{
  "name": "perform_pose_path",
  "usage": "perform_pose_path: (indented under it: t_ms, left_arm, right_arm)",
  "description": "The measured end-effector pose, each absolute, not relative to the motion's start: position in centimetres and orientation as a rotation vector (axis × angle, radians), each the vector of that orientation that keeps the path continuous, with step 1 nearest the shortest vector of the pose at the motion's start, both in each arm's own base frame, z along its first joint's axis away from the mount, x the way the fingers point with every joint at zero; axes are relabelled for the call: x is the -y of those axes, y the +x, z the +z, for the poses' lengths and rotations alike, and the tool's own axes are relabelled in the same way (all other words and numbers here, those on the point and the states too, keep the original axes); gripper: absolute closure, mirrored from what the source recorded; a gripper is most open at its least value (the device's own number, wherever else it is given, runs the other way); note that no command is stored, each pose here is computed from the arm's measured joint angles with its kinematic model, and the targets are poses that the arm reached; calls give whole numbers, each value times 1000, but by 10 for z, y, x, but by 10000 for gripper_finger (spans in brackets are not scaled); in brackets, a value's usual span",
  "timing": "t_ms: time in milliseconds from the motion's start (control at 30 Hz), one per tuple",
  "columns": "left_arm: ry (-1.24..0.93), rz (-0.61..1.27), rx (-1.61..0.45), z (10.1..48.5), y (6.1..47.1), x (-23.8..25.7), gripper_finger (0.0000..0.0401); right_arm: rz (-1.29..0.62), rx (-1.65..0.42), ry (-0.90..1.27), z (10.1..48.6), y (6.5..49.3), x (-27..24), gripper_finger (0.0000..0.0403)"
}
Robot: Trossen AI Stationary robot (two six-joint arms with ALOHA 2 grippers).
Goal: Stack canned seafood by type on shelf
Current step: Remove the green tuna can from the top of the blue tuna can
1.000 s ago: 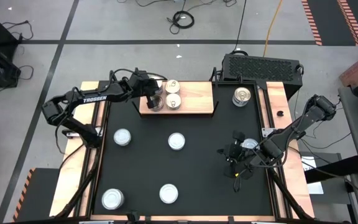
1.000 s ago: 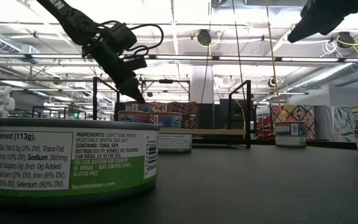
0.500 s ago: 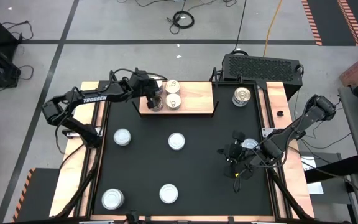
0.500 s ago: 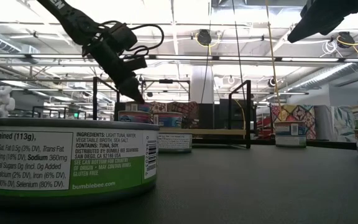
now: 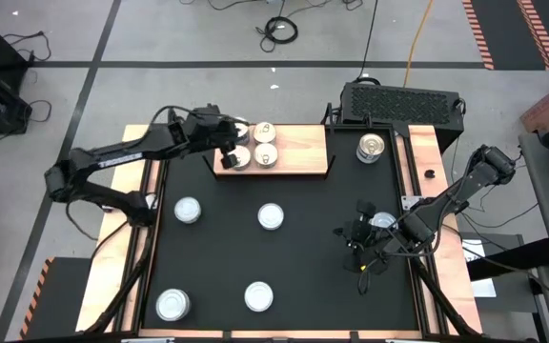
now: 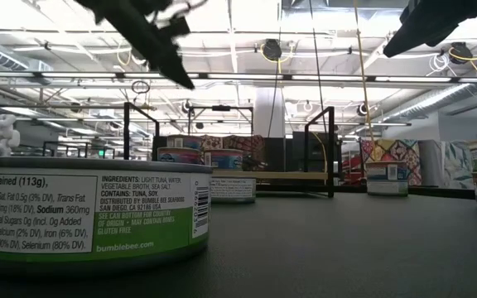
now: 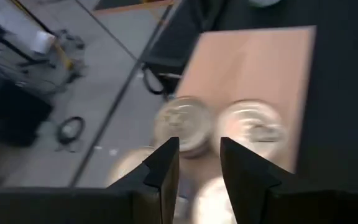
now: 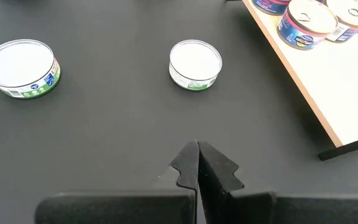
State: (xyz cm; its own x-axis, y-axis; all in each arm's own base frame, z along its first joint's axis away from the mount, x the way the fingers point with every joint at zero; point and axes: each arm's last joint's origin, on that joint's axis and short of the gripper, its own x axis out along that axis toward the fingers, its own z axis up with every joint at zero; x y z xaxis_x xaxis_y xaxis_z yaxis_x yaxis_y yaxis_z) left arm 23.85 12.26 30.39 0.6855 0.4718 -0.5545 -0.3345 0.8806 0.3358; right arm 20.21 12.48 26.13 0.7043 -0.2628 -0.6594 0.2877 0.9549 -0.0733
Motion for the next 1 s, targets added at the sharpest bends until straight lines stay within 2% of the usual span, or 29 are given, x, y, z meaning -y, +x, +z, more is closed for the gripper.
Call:
perform_pose_path:
  t_ms: [167, 367, 667, 1000]
  left_arm:
    - [-52, 226, -716, 321, 217, -83, 282]
    - [-325, 13, -942, 313, 196, -33, 283]
    - [-401, -181, -1085, 295, 199, 58, 283]
    - [-429, -133, -1228, 273, 185, 138, 283]
  right_arm:
    - [-294, -733, 7, 261, 202, -125, 403]
    - [-282, -733, -31, 262, 205, -123, 403]
    - [-234, -707, -82, 266, 215, -117, 403]
    - [-182, -643, -25, 273, 229, -112, 403]
